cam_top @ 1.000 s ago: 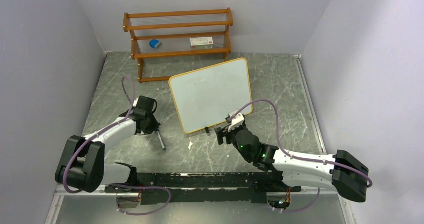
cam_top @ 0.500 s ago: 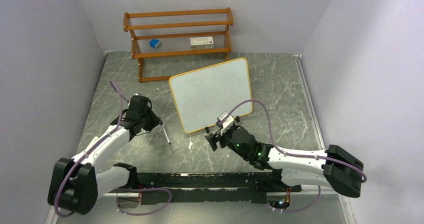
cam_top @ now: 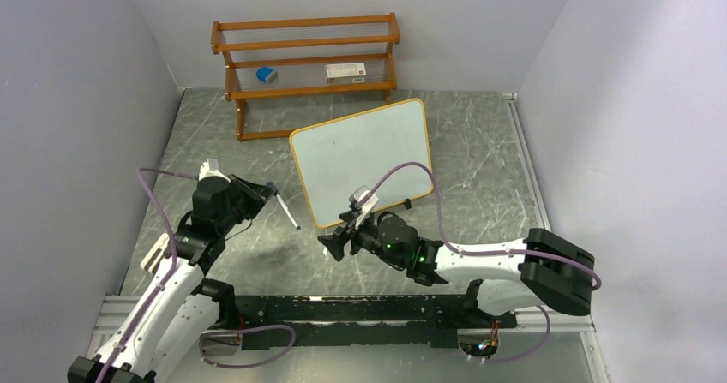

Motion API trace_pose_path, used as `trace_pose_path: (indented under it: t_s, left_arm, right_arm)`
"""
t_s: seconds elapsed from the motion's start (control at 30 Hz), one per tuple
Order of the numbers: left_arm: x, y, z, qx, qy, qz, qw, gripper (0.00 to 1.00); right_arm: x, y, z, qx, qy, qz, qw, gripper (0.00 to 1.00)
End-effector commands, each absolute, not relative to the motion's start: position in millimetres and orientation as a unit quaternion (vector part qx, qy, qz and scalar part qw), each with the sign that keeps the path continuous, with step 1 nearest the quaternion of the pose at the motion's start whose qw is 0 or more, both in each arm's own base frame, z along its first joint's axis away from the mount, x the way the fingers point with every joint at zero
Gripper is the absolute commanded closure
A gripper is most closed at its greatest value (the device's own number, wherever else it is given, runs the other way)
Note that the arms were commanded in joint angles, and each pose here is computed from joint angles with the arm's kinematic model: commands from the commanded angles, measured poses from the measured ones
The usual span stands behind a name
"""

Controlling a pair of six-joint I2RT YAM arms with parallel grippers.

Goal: Write a sentence on the whiteboard
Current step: Open the whiteboard marker at the center of the board.

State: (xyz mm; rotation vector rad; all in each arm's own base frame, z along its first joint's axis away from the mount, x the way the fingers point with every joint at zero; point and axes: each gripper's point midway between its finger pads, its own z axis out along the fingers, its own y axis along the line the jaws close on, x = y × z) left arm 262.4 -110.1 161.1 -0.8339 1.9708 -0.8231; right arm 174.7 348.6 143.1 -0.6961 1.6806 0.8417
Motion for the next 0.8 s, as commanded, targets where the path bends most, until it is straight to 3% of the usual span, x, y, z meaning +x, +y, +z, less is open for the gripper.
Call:
trace_pose_path:
  t_s: [0.0, 0.37, 0.77]
  left_arm:
    - [261.9, -117.7, 180.4, -0.355, 0.745, -0.385, 0.413, 0.95]
    - [260.4, -127.2, 197.8, -0.381, 0.713, -0.437, 0.394, 0.95]
    - [257.7, -137.3, 197.7, -0.386, 0.706, -0.463, 0.371, 0.95]
  right_arm:
    - [172.1, 378.4, 185.3, -0.25, 0.668, 0.413, 0.567, 0.17]
    - [187.3, 415.1, 190.9, -0.218, 0.656, 0.399, 0.602, 0.18]
    - [202.3, 426.2, 192.6, -0.203, 0.646, 0.368, 0.637, 0.46]
